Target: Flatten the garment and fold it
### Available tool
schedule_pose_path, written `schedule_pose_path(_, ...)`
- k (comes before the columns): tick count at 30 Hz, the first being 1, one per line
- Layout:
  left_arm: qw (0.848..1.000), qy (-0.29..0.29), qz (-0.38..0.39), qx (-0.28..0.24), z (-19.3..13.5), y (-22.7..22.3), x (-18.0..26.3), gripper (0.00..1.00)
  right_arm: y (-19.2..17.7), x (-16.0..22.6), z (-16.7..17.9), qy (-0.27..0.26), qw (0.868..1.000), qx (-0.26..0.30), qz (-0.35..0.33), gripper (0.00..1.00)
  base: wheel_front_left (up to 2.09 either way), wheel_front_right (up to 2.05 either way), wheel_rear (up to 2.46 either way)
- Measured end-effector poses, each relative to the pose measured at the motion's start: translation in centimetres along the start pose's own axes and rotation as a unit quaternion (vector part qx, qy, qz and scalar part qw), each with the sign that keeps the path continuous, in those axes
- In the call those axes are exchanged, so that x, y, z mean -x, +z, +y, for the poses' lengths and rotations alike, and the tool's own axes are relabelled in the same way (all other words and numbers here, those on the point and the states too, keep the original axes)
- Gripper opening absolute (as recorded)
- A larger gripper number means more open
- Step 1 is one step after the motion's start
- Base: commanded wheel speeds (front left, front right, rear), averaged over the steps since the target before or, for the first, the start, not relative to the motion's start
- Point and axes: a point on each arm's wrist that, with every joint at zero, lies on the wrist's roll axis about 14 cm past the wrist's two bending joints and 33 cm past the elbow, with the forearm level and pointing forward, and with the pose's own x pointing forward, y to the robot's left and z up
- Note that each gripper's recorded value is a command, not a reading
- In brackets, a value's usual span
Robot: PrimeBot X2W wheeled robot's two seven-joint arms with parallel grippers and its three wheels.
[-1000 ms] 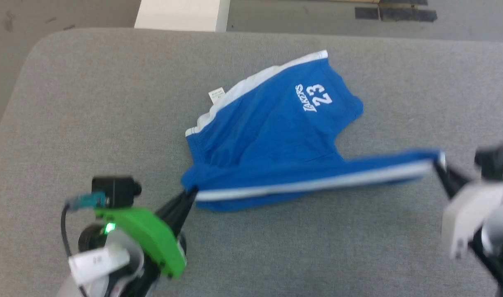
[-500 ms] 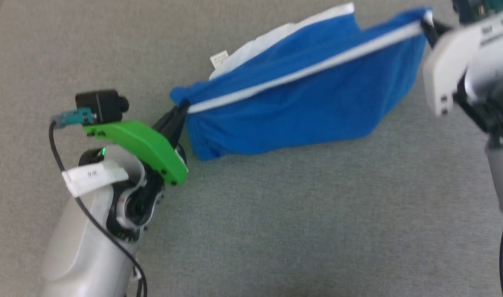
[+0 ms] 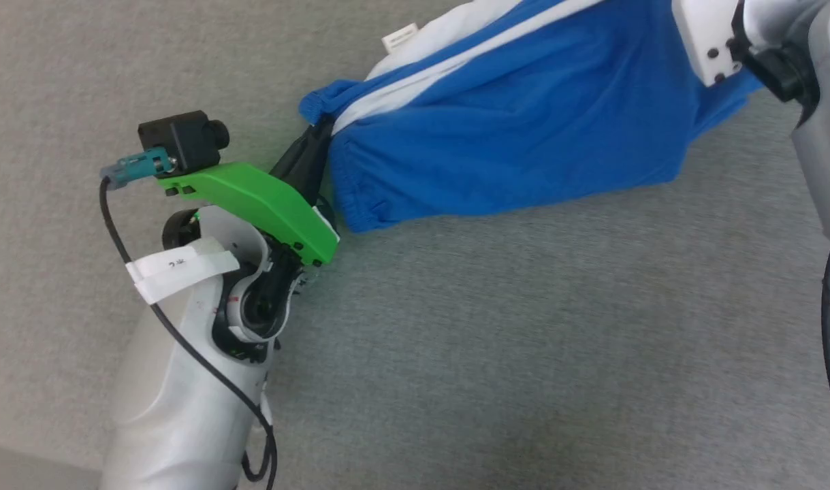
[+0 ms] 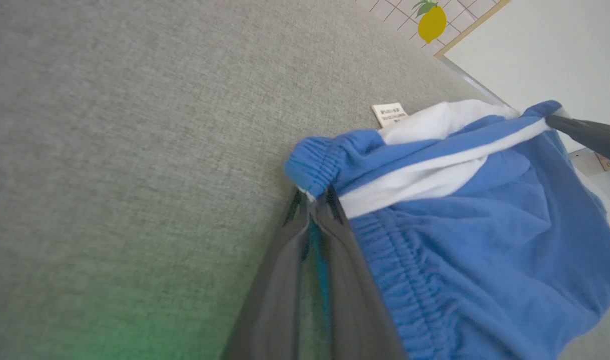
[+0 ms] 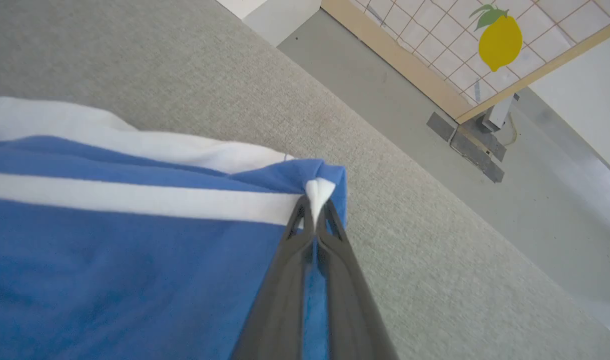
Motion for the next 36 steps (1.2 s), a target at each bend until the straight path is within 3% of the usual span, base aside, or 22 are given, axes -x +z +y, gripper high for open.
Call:
schedule_pose_path(3,1.0,0.011,-0.004,0.007,0.7,-0.2,0.1,0.0,-0.3,-1.3,0.7,0.009,1.0,-0.004,0.008,0.0,0.0,0.0,0.0)
schedule_pose_path(4,1.0,0.012,-0.004,0.008,0.8,-0.2,0.1,0.0,-0.5,-1.6,0.8,0.012,1.0,-0.007,0.011,0.23,0.0,0.0,0.0)
schedule_pose_path(5,1.0,0.01,-0.004,0.009,0.8,-0.3,0.1,0.48,-0.5,-1.9,1.1,0.016,1.0,-0.013,0.01,0.86,0.0,0.0,0.0)
schedule_pose_path(6,1.0,0.009,-0.005,0.011,0.7,-0.3,0.2,1.0,-0.7,-2.0,1.2,0.019,1.0,-0.02,0.011,1.0,0.0,0.0,0.0)
schedule_pose_path(13,0.999,0.009,-0.036,0.005,0.6,0.6,1.7,1.0,1.8,-0.4,0.7,0.019,0.996,-0.061,-0.067,1.0,0.0,0.0,0.0)
schedule_pose_path(18,0.997,0.014,-0.078,-0.016,1.0,1.3,4.5,1.0,2.4,2.8,0.6,0.017,0.984,-0.107,-0.141,1.0,0.0,0.0,0.0)
schedule_pose_path(27,0.987,-0.039,-0.145,-0.056,-1.9,1.4,9.2,1.0,1.0,11.3,1.2,-0.01,0.943,-0.195,-0.269,1.0,0.0,0.0,0.0)
schedule_pose_path(28,0.985,-0.047,-0.152,-0.068,-2.6,1.3,9.7,1.0,0.2,13.2,1.3,-0.025,0.934,-0.212,-0.288,1.0,0.0,0.0,0.0)
schedule_pose_path(31,0.98,-0.064,-0.165,-0.086,-3.9,1.3,10.0,1.0,-1.4,15.9,0.8,-0.056,0.919,-0.239,-0.307,1.0,0.0,0.0,0.0)
schedule_pose_path(36,0.978,-0.083,-0.152,-0.118,-5.3,-0.4,9.1,1.0,-4.6,19.6,0.2,-0.111,0.908,-0.255,-0.315,1.0,0.0,0.0,0.0)
